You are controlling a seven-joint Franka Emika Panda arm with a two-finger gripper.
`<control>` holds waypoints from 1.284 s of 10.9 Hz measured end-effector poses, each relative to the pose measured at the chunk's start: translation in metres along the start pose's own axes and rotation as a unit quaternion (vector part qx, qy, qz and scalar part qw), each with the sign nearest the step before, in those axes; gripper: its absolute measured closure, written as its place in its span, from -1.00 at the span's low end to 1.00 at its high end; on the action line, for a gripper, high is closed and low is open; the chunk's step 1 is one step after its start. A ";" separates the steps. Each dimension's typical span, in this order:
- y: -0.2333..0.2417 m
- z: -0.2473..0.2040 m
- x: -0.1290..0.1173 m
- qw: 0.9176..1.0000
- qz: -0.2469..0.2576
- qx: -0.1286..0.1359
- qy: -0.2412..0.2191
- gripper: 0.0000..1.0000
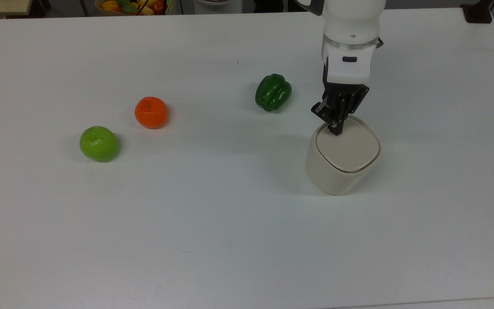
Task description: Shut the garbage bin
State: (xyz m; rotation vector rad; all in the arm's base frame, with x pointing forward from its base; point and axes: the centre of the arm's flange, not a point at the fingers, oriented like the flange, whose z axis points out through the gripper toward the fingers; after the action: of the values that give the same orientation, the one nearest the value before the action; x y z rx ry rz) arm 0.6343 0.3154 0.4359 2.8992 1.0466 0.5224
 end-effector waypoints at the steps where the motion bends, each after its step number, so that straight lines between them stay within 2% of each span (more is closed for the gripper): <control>1: 0.000 0.000 0.000 1.000 0.000 0.000 0.000 0.98; 4: 0.001 -0.006 0.002 1.000 0.000 0.000 0.001 0.98; 7: 0.011 -0.053 0.002 1.000 0.018 0.009 -0.005 0.98; 11: 0.067 -0.119 -0.036 0.996 0.064 0.007 -0.065 0.98; 14: 0.129 -0.151 -0.081 0.984 0.137 0.003 -0.111 0.96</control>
State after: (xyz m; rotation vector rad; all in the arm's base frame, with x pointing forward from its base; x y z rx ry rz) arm 0.6084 0.1497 0.5698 3.0336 0.6269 0.1927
